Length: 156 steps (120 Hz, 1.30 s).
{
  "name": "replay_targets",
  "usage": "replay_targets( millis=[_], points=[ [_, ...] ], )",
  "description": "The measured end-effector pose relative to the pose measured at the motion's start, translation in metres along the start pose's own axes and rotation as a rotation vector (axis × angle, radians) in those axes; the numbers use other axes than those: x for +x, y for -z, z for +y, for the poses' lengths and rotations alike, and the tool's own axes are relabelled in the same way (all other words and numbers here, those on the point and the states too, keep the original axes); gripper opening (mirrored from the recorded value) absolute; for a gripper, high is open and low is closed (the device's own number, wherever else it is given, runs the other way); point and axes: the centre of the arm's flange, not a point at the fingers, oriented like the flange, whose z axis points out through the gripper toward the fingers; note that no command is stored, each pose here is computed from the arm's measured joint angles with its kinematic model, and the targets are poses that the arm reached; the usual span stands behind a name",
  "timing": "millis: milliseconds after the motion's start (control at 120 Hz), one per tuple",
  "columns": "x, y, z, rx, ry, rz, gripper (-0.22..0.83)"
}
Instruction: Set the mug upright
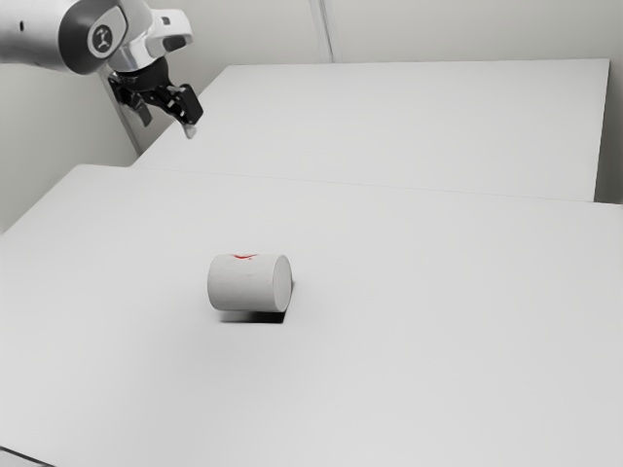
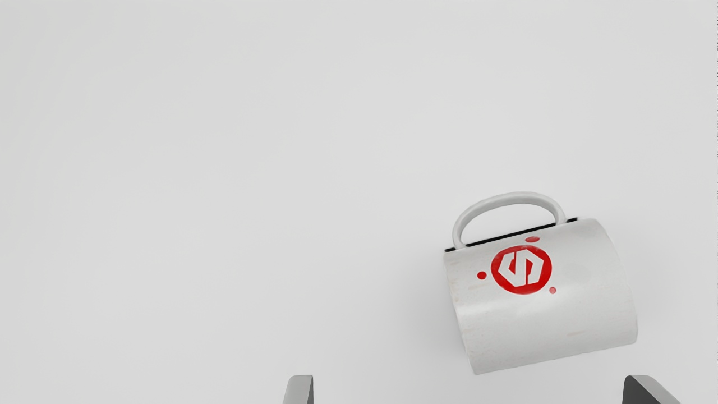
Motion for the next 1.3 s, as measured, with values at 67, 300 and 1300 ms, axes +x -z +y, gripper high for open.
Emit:
replay_targets(
  millis=[67, 300, 1300],
  points=[
    [0.0, -0.001, -0.001, -0.003, 0.006, 0.001, 0.62],
    [-0.004, -0.022, -0.007, -0.015, 0.027, -0.039, 0.62],
    [-0.078, -0.319, -0.097, -0.928, 0.635, -0.404, 0.62]
  ],
)
